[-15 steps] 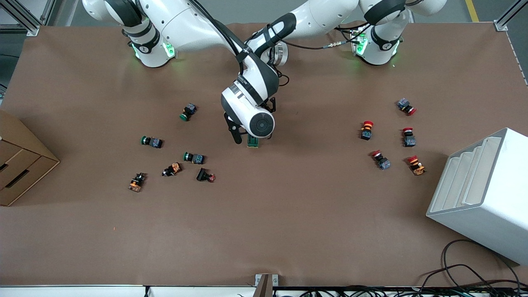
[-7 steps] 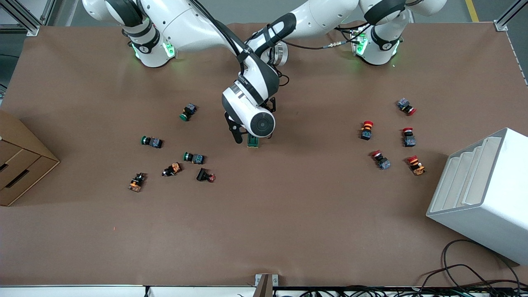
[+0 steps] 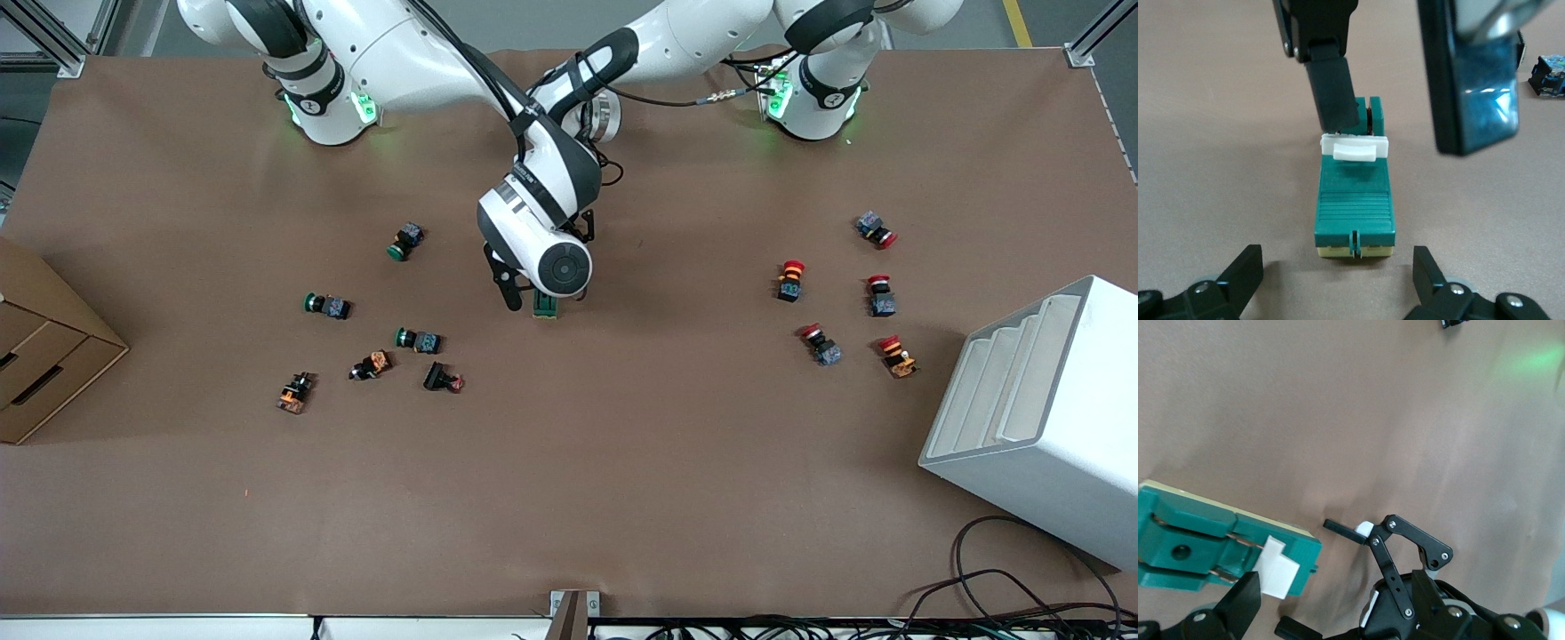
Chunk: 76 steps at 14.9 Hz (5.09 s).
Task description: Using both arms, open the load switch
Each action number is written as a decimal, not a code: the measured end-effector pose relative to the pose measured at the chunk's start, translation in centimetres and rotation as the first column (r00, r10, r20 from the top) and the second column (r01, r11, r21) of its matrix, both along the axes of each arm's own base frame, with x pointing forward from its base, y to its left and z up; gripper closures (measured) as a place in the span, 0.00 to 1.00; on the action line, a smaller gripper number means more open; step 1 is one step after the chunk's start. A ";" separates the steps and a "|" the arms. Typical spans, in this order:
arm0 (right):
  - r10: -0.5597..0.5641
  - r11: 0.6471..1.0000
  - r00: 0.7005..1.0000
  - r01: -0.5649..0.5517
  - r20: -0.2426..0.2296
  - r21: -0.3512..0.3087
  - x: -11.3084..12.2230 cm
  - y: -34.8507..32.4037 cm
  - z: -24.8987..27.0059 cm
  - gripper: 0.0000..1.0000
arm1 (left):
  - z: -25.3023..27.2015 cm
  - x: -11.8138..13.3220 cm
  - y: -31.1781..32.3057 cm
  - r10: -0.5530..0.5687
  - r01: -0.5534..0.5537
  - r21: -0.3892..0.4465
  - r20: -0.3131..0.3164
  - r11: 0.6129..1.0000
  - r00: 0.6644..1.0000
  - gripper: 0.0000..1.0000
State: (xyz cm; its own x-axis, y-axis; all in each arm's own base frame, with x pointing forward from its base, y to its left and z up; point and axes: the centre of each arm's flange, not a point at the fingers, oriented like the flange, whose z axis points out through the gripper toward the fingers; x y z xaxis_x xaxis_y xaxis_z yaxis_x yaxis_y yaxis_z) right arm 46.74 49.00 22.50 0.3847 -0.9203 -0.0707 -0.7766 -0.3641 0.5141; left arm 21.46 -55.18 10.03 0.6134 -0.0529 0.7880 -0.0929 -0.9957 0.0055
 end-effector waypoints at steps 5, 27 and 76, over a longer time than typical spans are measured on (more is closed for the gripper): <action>0.071 0.990 0.994 -0.080 0.081 0.120 5.4 -3.9 5.8 0.00 | 0.0 0.3 0.1 0.005 -0.005 0.000 0.001 1.000 1.000 0.01; 0.745 0.421 0.527 -0.847 0.408 0.324 15.8 -51.4 28.1 0.00 | 19.3 10.8 -6.3 0.275 -0.268 0.064 -0.305 0.961 0.912 0.00; 0.737 0.437 0.528 -0.848 0.422 0.299 8.7 -53.4 40.0 0.00 | 55.0 27.1 49.3 0.082 -0.001 0.106 -0.762 0.994 0.643 0.00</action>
